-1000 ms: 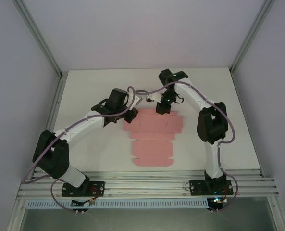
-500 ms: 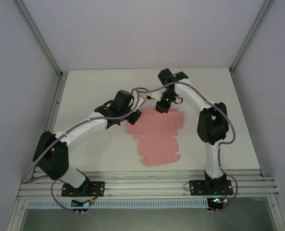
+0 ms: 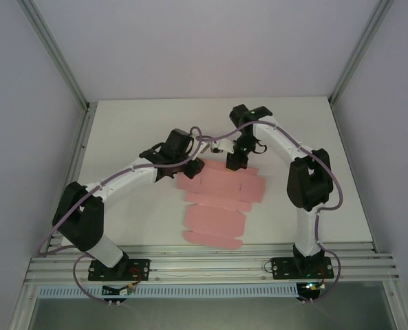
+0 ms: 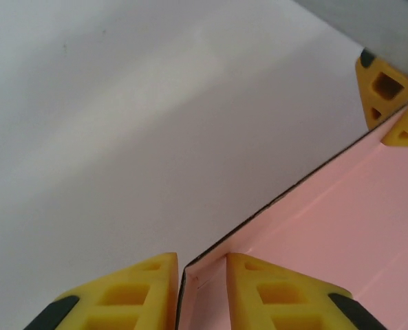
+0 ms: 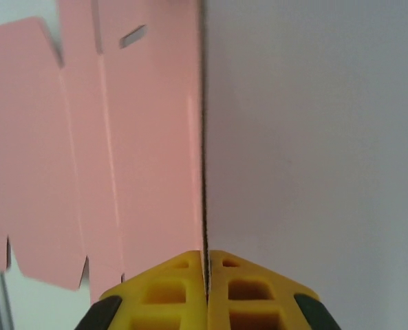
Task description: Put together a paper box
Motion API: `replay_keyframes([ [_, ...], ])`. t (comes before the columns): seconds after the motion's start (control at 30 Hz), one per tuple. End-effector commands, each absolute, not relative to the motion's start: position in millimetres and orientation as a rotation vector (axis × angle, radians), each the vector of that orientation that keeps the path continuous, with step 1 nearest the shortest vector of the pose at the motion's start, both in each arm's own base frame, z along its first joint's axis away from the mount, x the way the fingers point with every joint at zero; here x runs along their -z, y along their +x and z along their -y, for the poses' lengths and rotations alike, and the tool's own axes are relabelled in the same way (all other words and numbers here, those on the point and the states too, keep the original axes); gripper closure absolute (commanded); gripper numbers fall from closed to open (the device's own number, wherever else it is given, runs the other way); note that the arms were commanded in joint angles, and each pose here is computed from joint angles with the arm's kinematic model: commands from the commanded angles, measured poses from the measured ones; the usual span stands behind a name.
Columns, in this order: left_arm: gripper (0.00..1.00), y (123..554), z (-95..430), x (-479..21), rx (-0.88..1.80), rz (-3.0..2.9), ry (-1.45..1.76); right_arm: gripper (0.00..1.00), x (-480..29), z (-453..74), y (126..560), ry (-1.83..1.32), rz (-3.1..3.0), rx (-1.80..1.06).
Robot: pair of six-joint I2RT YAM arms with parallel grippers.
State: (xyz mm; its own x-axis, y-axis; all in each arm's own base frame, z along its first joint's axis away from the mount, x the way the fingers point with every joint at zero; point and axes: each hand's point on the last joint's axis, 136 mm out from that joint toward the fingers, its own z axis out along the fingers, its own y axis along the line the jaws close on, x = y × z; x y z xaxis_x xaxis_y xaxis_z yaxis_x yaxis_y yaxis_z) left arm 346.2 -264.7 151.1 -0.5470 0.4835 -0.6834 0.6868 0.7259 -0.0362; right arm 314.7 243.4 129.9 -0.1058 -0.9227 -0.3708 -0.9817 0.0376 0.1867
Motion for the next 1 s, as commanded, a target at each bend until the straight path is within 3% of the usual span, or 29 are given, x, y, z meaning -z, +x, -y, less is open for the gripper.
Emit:
replay_keyframes([
  [0.0,0.75,340,274,-165,0.561,-2.206,0.972,1.0,-168,-262,285,-2.08,-1.897,-0.797],
  [0.17,0.93,318,282,-172,0.67,-2.128,1.14,1.0,-171,-263,292,-2.077,-1.92,-0.791],
  [0.33,1.0,317,276,-169,0.623,-2.13,1.165,1.0,-176,-264,293,-2.075,-1.906,-0.787],
  [0.5,1.0,330,276,-177,0.578,-2.151,1.064,1.0,-171,-265,298,-2.033,-1.972,-0.785],
  [0.8,1.0,359,279,-191,0.165,-2.264,0.708,1.0,-162,-273,340,-1.727,-2.207,-0.613],
  [0.97,1.0,355,290,-185,0.233,-2.294,0.637,1.0,-171,-281,335,-1.604,-2.218,-0.688],
])
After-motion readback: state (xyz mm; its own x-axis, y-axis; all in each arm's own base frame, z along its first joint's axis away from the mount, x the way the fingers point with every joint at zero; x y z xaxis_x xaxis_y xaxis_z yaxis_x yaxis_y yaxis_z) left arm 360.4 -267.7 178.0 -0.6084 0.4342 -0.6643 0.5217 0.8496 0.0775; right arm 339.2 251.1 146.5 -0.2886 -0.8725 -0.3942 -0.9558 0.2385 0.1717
